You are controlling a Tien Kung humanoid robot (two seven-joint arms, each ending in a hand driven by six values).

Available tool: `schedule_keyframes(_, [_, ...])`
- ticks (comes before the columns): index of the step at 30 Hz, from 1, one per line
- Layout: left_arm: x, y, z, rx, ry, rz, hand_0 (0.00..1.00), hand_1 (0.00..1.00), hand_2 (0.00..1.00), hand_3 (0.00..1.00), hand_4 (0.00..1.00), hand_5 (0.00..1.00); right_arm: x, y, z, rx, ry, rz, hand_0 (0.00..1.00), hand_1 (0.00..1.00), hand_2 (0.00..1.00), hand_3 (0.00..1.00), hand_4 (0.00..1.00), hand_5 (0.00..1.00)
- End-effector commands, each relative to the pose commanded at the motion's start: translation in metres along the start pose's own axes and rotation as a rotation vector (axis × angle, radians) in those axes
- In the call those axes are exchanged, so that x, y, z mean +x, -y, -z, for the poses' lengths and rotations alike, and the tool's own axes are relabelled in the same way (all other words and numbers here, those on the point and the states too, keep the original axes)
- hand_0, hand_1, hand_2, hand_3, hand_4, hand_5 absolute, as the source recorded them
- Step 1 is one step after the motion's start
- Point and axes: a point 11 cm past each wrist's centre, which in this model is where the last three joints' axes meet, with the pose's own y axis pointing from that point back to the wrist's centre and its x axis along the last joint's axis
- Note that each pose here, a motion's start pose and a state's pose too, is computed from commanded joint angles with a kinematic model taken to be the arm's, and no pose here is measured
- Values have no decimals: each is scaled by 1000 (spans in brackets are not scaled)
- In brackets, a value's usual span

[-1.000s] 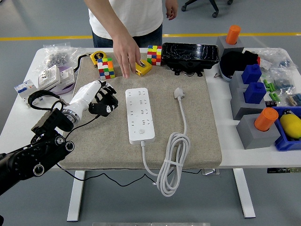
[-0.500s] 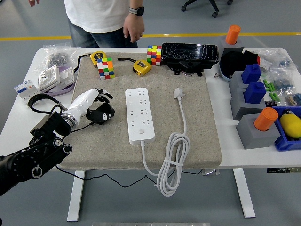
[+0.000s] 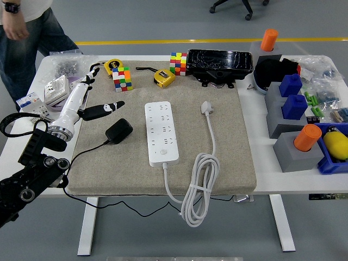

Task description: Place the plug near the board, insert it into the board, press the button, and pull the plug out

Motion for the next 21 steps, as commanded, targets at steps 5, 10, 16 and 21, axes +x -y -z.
schedule_keyframes(5, [35,0,10,39,-219,-151,482,598,580,614,842,238,-4,1,2,3,-3,-1,675,674,671,585,983,524])
schedule_keyframes(10, [59,0,18,61,-286,-225,486,582,562,590,808,222,-12,3,3,-1,-9,11,675,675,671,583,979,528])
schedule_keyframes(16, [79,-6,22,62,-329,-278,491,568,557,584,792,217,-15,5,7,3,-18,11,675,675,672,583,980,524])
schedule_keyframes(21, [88,-10,27,71,-334,-299,493,563,558,582,775,208,-19,6,13,10,-31,19,672,675,673,583,980,525])
